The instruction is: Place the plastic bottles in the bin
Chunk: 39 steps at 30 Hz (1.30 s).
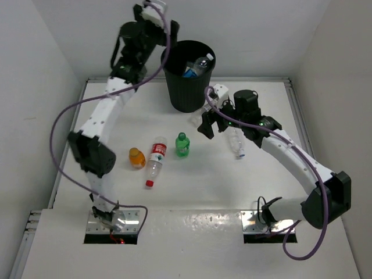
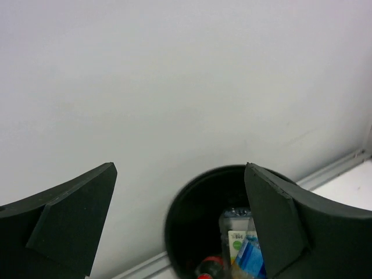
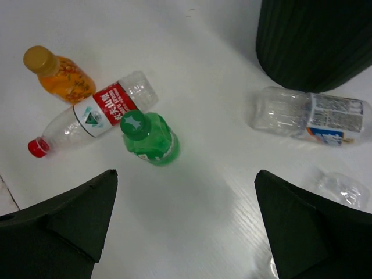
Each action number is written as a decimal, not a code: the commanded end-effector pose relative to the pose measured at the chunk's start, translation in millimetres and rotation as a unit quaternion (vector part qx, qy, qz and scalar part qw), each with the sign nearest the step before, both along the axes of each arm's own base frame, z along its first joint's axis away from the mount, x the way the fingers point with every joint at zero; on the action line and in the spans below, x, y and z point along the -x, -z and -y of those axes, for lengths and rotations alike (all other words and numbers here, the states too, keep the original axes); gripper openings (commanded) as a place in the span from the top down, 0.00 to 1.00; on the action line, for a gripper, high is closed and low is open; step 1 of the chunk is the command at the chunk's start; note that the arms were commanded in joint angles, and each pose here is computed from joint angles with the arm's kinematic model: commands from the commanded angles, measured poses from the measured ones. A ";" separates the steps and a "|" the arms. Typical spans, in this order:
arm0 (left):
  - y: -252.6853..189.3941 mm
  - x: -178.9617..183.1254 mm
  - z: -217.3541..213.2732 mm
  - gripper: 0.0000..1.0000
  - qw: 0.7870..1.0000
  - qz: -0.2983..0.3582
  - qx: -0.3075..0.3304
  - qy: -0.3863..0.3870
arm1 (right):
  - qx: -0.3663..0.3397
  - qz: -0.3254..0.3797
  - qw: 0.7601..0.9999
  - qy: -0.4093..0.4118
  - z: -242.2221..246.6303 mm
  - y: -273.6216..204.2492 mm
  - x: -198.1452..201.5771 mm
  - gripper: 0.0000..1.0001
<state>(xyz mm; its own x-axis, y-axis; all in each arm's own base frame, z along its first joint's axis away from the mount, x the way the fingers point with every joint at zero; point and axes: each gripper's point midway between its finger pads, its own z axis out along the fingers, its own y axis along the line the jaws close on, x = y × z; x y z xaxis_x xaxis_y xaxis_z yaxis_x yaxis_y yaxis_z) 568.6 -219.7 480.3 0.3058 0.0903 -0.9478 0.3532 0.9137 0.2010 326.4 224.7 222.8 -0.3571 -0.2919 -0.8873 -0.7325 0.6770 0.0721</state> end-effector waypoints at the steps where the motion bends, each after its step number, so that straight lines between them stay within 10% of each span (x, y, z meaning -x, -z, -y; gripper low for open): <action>1: -101.8 87.5 -62.2 0.01 0.996 0.064 0.061 -0.020 | -0.030 0.037 0.997 -0.055 -30.2 -8.4 -5.3 0.00; 23: 79.0 195.7 -238.1 0.01 0.970 -0.154 0.005 -0.188 | -0.023 0.002 0.987 -0.160 -116.9 81.2 -6.7 0.09; 34: 118.3 198.5 -263.3 0.01 0.962 -0.181 -0.012 -0.204 | -0.032 0.048 0.988 -0.141 -120.8 53.2 -23.4 0.84; 39: 141.7 192.5 -259.4 0.01 0.962 -0.201 -0.018 -0.183 | -0.088 0.101 0.986 -0.097 -111.6 -36.8 -48.2 0.90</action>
<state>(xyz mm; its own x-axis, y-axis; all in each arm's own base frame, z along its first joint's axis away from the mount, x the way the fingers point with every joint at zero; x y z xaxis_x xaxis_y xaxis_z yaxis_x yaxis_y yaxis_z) 370.9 42.3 332.2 -0.1901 0.1336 -0.9726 0.0290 0.9910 0.1305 345.4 334.3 139.1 -0.2985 -0.3622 -0.8830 -0.8761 0.4709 0.1030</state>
